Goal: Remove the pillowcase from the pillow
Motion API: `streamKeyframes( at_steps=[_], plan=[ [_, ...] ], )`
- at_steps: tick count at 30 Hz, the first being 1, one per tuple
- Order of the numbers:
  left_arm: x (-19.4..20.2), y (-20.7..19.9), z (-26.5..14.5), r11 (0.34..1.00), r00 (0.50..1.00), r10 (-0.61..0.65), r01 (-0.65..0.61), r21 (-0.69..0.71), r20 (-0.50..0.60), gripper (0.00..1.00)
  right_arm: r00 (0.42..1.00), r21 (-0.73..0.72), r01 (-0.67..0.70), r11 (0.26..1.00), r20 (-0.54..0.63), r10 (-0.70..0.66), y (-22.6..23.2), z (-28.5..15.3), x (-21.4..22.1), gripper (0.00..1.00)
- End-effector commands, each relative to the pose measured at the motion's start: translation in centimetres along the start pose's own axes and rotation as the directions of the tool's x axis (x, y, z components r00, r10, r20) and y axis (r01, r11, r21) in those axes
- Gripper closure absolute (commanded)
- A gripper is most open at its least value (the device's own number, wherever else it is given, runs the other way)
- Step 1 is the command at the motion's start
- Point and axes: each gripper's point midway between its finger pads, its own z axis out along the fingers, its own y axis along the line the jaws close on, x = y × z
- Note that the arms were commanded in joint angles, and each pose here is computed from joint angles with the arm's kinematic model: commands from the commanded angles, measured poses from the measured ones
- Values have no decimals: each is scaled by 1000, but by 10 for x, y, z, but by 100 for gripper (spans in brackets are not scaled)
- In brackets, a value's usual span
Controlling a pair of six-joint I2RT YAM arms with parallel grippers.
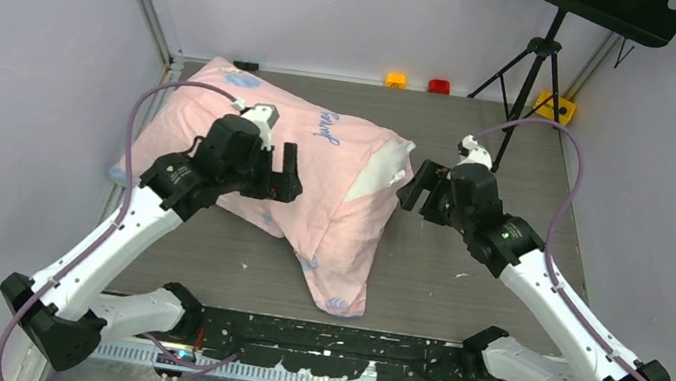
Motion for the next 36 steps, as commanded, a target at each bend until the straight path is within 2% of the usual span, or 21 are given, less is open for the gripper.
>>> streamKeyframes(
  at_steps=[1,3,6,9,16,24,27,31,33,36],
  plan=[
    [-24,-15,-5,986,985,156,-152,-61,72,6,987,160,-139,977,107,123,-30,-8,-18,16],
    [-28,-28,-2,975,974,212,-207,-76,74,6,981,203,-174,963,121,152,-36,-9,-20,15],
    [-33,-52,3,959,956,279,-274,-70,86,6,974,247,-211,946,135,182,-41,-12,-23,5],
    [-34,-75,11,950,946,311,-309,-37,97,6,970,211,-224,951,139,198,-35,-11,-25,5],
    [-34,-107,44,927,926,374,-374,-19,43,11,958,136,-275,952,122,259,-21,1,-20,5],
    [-31,-122,96,904,905,426,-426,-44,-12,12,913,35,-404,914,78,401,4,29,-14,5],
    [-34,-117,112,899,902,430,-431,-83,-27,13,890,16,-451,893,79,448,14,42,-13,7],
    [-34,-102,127,909,916,397,-401,-111,-55,14,865,71,-501,862,79,496,14,62,-2,10],
    [-36,-91,132,918,928,368,-373,-131,-63,16,856,102,-517,850,64,513,10,73,8,15],
    [-35,-69,140,929,942,327,-335,-155,-78,19,839,140,-542,828,52,541,0,86,27,27]
  ],
)
